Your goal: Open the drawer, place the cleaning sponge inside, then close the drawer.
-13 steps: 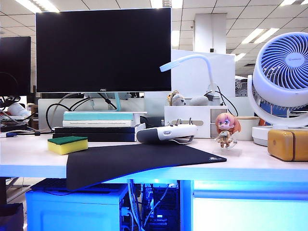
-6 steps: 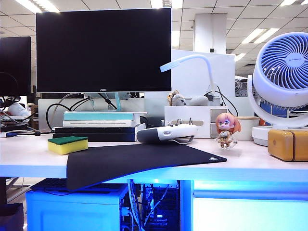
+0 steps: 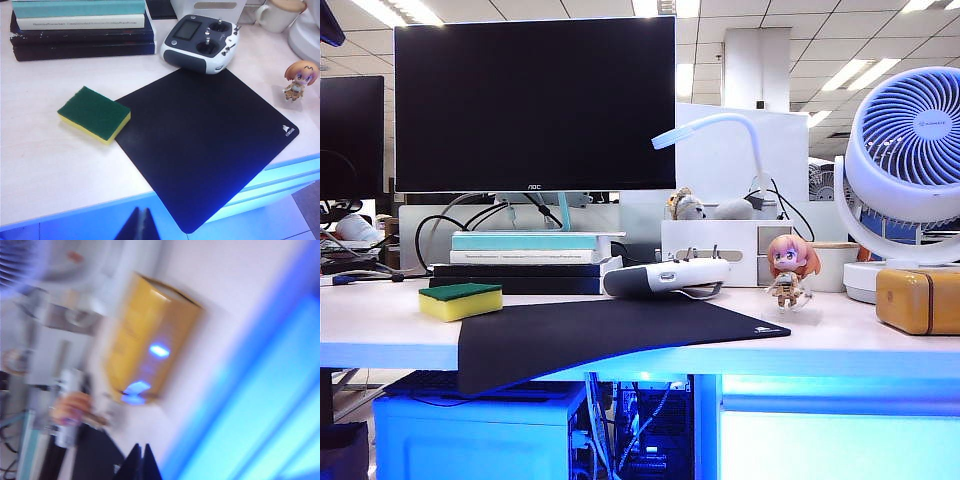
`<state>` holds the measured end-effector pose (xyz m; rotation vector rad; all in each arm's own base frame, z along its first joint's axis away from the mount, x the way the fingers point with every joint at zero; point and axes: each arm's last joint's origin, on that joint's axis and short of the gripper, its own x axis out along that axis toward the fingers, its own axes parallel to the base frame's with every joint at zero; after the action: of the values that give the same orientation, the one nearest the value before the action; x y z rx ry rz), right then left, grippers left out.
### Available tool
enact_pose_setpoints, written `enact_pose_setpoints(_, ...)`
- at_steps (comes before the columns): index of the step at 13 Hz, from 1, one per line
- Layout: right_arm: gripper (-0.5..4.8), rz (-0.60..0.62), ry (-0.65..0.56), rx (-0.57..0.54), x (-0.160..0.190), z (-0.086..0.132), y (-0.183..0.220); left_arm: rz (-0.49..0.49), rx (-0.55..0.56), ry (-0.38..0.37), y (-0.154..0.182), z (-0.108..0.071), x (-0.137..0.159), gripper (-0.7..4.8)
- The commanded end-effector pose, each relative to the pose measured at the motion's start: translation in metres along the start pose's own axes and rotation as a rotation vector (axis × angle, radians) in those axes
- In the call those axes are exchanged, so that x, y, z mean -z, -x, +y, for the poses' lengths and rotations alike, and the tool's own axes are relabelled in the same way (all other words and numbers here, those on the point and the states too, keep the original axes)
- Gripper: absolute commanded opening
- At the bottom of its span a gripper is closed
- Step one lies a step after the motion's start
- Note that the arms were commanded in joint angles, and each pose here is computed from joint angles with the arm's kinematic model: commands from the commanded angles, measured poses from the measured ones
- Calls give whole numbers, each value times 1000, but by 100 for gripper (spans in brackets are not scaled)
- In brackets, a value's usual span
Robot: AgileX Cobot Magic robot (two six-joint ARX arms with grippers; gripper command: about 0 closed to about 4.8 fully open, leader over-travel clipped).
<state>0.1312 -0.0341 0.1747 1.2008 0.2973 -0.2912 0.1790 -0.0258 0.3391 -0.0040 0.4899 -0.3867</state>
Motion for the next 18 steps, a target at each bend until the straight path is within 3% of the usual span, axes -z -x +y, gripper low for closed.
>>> enact_pose_setpoints(1, 3, -6, -33, -55, 5, -15, -4, -50, 46, -13, 5, -2, -10, -6)
enact_pose_setpoints(3, 93, -11, -29, -97, 8, -25, -6, -52, 115, -15, 5, -4, -19, -6)
enact_pose_setpoints(4, 205, -15, -27, -104, 10, -28, -6, -56, 121, -26, 7, -5, -24, -6)
enact_pose_setpoints(5, 419, -24, -29, -100, 9, -29, -6, -66, 132, -38, 10, -8, -30, -6)
enact_pose_setpoints(6, 479, -26, -31, -104, 9, -28, -6, -76, 149, -48, 10, -11, -32, -6)
enact_pose_setpoints(8, 479, -50, -30, -92, 8, -28, -6, -76, 193, -68, 8, -19, -33, -6)
enact_pose_setpoints(9, 479, -80, -34, -80, 7, -28, -6, -62, 288, -116, 0, -40, -34, -6)
enact_pose_setpoints(12, 479, -107, -66, -67, 6, -27, -6, -40, 350, -139, -9, -53, -33, -6)
enact_pose_setpoints(15, 479, -93, -140, -72, 4, -24, -7, -33, 374, -151, -13, -59, -33, -6)
enact_pose_setpoints(18, 479, -132, -43, -81, -12, 5, -11, -50, 377, -155, -13, -60, -35, -6)
